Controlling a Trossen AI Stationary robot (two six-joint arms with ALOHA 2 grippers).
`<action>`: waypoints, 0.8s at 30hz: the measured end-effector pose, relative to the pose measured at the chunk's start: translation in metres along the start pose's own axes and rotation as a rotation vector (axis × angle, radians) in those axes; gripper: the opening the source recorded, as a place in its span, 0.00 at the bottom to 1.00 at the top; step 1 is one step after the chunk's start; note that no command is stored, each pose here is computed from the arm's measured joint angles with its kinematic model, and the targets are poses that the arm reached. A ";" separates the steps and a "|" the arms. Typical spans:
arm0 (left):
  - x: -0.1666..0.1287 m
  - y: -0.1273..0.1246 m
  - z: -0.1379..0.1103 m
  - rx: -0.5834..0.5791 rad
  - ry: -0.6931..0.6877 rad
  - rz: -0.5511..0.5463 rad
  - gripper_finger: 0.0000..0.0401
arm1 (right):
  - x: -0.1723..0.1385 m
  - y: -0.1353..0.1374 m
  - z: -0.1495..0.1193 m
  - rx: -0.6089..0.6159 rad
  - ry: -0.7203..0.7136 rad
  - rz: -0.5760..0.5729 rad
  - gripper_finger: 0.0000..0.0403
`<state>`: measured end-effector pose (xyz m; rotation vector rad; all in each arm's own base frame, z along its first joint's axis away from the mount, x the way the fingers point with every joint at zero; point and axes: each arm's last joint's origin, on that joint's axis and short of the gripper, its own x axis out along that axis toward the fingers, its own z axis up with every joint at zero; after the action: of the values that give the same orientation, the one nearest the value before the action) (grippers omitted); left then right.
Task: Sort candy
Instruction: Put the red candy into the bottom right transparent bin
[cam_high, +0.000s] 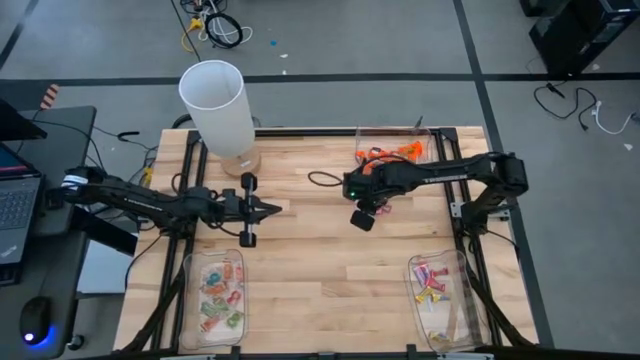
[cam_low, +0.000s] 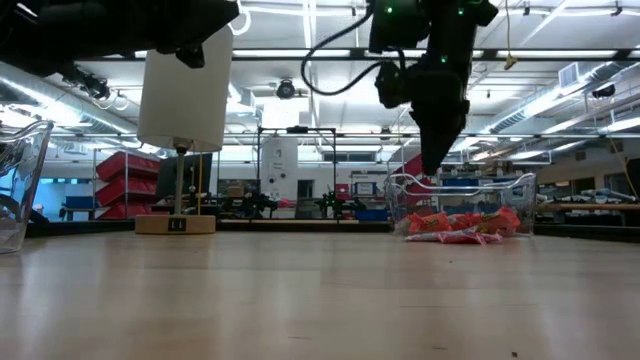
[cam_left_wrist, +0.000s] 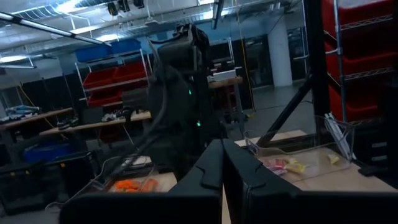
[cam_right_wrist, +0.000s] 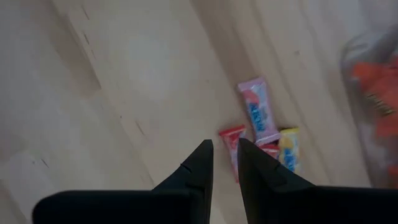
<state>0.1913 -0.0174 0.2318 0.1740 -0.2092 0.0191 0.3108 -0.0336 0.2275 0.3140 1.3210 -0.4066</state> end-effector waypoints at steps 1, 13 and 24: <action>-0.001 0.000 -0.001 0.001 0.002 -0.001 0.01 | 0.003 0.000 0.000 0.005 0.012 -0.003 0.15; -0.001 -0.001 -0.003 0.008 0.024 -0.006 0.01 | 0.033 -0.003 0.003 0.027 0.125 -0.048 0.15; 0.000 -0.001 -0.005 0.007 0.040 -0.009 0.01 | 0.037 -0.005 0.002 0.082 0.133 -0.122 0.26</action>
<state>0.1923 -0.0176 0.2263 0.1810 -0.1681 0.0143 0.3174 -0.0426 0.1917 0.3346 1.4607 -0.5517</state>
